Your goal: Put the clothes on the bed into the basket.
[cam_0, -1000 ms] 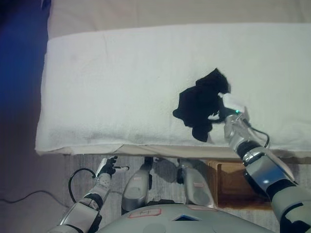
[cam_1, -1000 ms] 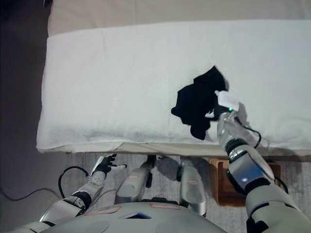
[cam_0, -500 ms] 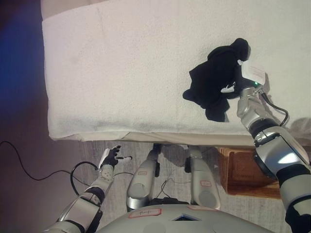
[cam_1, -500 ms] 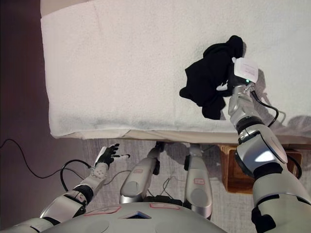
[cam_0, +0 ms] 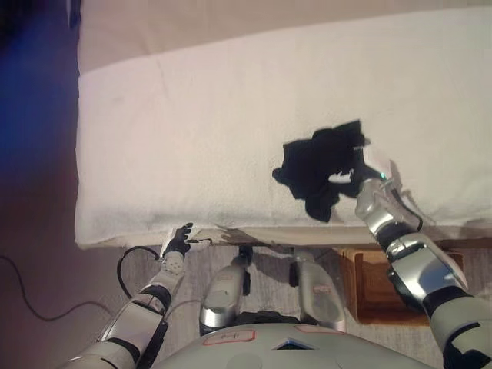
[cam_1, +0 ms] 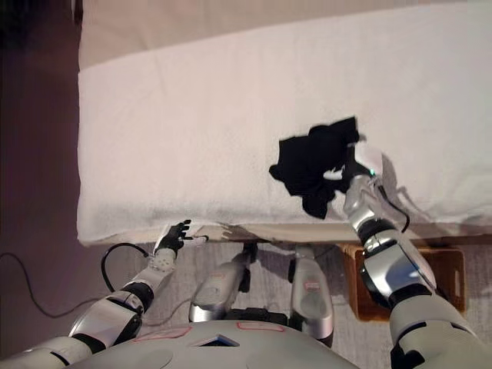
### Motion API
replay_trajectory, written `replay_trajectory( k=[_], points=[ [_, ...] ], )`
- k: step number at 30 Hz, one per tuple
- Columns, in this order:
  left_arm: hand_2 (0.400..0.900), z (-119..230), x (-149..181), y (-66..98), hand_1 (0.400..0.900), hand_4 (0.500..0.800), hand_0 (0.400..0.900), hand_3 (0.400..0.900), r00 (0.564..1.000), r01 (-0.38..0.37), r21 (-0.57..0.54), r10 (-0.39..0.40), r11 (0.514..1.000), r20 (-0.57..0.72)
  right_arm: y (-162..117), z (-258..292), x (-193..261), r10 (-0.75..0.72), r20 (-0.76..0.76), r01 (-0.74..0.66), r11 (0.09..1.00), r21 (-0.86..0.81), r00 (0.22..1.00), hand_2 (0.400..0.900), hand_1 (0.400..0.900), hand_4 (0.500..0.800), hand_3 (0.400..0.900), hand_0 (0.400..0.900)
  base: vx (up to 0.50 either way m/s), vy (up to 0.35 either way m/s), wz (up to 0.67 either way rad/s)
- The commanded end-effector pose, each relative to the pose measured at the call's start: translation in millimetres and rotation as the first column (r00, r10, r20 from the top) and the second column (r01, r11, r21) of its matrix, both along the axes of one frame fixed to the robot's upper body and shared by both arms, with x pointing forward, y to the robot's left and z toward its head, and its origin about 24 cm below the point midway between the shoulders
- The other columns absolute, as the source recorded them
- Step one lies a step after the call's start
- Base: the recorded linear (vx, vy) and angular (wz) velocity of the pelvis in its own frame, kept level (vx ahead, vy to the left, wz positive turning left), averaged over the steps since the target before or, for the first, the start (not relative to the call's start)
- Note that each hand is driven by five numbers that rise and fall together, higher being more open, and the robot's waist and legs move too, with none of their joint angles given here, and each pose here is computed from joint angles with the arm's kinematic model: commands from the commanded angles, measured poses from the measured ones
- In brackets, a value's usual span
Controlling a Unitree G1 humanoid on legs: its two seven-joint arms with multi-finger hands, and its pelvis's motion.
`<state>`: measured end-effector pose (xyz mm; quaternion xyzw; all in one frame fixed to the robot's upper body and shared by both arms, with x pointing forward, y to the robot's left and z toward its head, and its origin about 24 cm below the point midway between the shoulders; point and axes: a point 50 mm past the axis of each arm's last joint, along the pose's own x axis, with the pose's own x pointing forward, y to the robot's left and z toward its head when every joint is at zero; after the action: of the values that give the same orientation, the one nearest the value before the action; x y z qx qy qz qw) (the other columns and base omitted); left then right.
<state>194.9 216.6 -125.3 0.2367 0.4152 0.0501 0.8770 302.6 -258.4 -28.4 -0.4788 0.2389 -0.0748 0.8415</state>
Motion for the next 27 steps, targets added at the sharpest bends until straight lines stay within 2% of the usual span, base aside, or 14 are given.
replay_trajectory(
  k=[1, 7, 11, 13, 16, 17, 19, 21, 27],
  points=[
    [0.9, -11.7, -35.3, 30.1, 0.9, 0.8, 0.9, 0.9, 0.988, -0.015, 0.113, 0.032, 0.993, -0.151, -40.2, -15.9, -34.2, -0.162, -0.063, 0.161, 0.987, -0.012, 0.985, 0.4, 0.4, 0.5, 0.4, 0.4, -0.016, 0.02, -0.59],
    [0.9, -5.5, -28.8, 40.9, 0.9, 0.8, 0.9, 0.9, 0.99, 0.006, 0.141, 0.014, 0.99, -0.138, -74.8, -18.7, -63.2, -0.27, -0.089, 0.27, 0.963, -0.013, 0.959, 0.4, 0.4, 0.5, 0.4, 0.4, -0.039, -0.075, -0.46],
    [0.9, -3.7, -31.2, 47.6, 0.9, 0.8, 0.9, 0.9, 0.992, -0.01, 0.151, 0.028, 0.989, -0.121, -89.3, -9.4, -66.1, -0.311, -0.048, 0.311, 0.95, -0.013, 0.949, 0.4, 0.4, 0.5, 0.4, 0.4, -0.083, -0.042, -1.49],
    [0.9, -5.3, -37.0, 49.3, 0.9, 0.8, 0.9, 0.9, 0.991, -0.026, 0.151, 0.045, 0.988, -0.122, -92.7, -5.8, -65.1, -0.306, -0.043, 0.305, 0.952, -0.021, 0.951, 0.4, 0.4, 0.5, 0.4, 0.4, 0.184, 0.101, -1.95],
    [0.9, -4.1, -36.4, 51.7, 0.9, 0.8, 0.9, 0.9, 0.992, -0.044, 0.147, 0.061, 0.988, -0.112, -98.0, 5.0, -56.8, -0.274, -0.043, 0.271, 0.961, -0.056, 0.961, 0.4, 0.4, 0.5, 0.4, 0.4, 0.145, 0.128, -1.15],
    [0.9, -4.6, -34.6, 48.1, 0.9, 0.8, 0.9, 0.9, 0.993, -0.039, 0.139, 0.054, 0.99, -0.109, -99.6, 13.6, -48.6, -0.253, -0.035, 0.25, 0.964, -0.087, 0.967, 0.4, 0.4, 0.5, 0.4, 0.4, 0.017, 0.174, -1.24],
    [0.9, -5.1, -33.8, 44.9, 0.9, 0.8, 0.9, 0.9, 0.993, -0.054, 0.129, 0.067, 0.99, -0.097, -87.8, 23.0, -28.9, -0.203, -0.007, 0.201, 0.975, -0.099, 0.979, 0.4, 0.4, 0.5, 0.4, 0.4, -0.056, 0.127, -1.94],
    [0.9, -2.0, -32.0, 51.4, 0.9, 0.8, 0.9, 0.9, 0.993, -0.083, 0.135, 0.094, 0.987, -0.076, -70.3, 28.8, -9.9, -0.151, 0.014, 0.151, 0.984, -0.096, 0.989, 0.4, 0.4, 0.5, 0.4, 0.4, -0.142, -0.005, -1.39],
    [0.9, 7.9, -32.3, 79.6, 0.9, 0.8, 0.9, 0.9, 0.983, -0.154, 0.177, 0.169, 0.972, -0.072, -48.1, 32.3, 9.5, -0.081, -0.017, 0.079, 0.99, -0.114, 0.997, 0.4, 0.4, 0.5, 0.4, 0.4, -0.035, -0.073, -0.19]
  ],
)
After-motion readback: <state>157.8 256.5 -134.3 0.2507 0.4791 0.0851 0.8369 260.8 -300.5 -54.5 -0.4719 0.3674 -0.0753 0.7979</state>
